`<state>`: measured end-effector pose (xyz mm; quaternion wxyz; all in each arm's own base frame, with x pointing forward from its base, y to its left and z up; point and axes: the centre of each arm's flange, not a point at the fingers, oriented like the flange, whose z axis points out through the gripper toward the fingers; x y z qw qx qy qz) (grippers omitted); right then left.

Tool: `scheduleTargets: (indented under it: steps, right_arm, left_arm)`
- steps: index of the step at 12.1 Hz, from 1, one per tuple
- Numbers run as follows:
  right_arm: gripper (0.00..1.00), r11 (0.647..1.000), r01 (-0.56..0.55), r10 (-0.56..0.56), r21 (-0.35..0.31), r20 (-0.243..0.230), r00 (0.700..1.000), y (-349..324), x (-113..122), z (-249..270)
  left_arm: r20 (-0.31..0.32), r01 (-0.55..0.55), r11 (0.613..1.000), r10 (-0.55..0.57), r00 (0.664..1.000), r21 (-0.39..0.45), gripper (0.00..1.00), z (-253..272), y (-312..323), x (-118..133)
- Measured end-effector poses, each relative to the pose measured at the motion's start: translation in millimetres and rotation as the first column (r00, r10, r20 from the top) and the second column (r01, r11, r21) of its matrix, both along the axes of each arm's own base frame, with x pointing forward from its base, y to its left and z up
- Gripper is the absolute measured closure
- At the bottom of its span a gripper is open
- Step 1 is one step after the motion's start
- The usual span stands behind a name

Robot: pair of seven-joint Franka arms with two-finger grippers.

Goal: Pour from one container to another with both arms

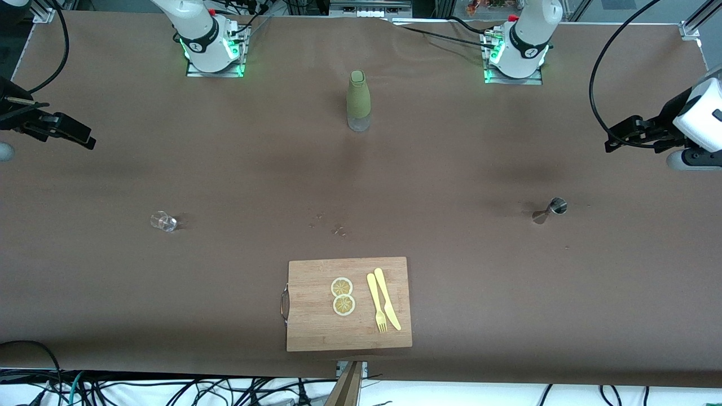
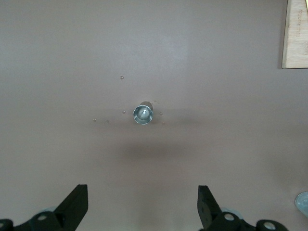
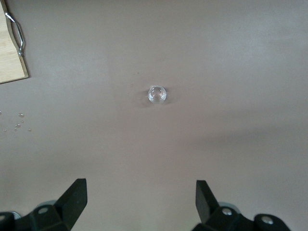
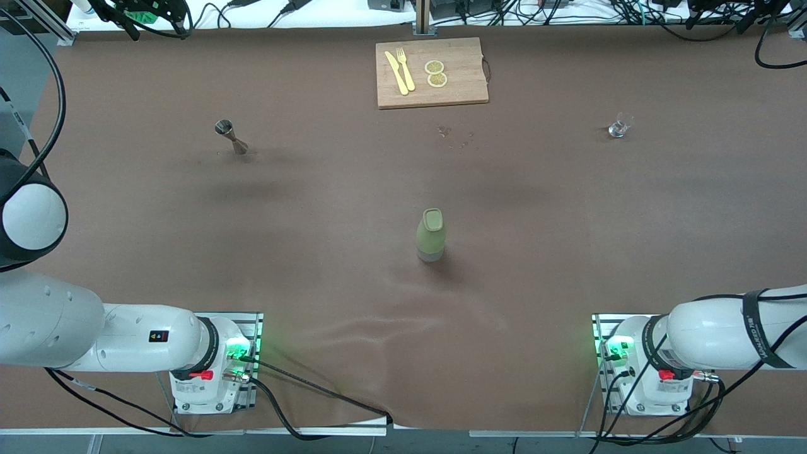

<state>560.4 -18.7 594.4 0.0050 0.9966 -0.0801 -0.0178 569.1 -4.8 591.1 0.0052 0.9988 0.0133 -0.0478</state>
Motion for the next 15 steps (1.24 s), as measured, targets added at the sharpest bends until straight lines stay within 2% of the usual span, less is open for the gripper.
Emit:
scheduleTargets:
  steps: [6,15]
  right_arm:
    - [0.00,1.000,0.000,0.000,0.000,0.001,1.000,0,0,0]
    - [0.00,1.000,0.000,0.000,0.000,0.003,1.000,0,0,0]
  left_arm:
    - [0.006,-0.009,1.000,0.009,1.000,-0.001,0.00,26,6,-4]
    - [-0.003,-0.008,1.000,0.008,1.000,-0.004,0.00,30,6,-6]
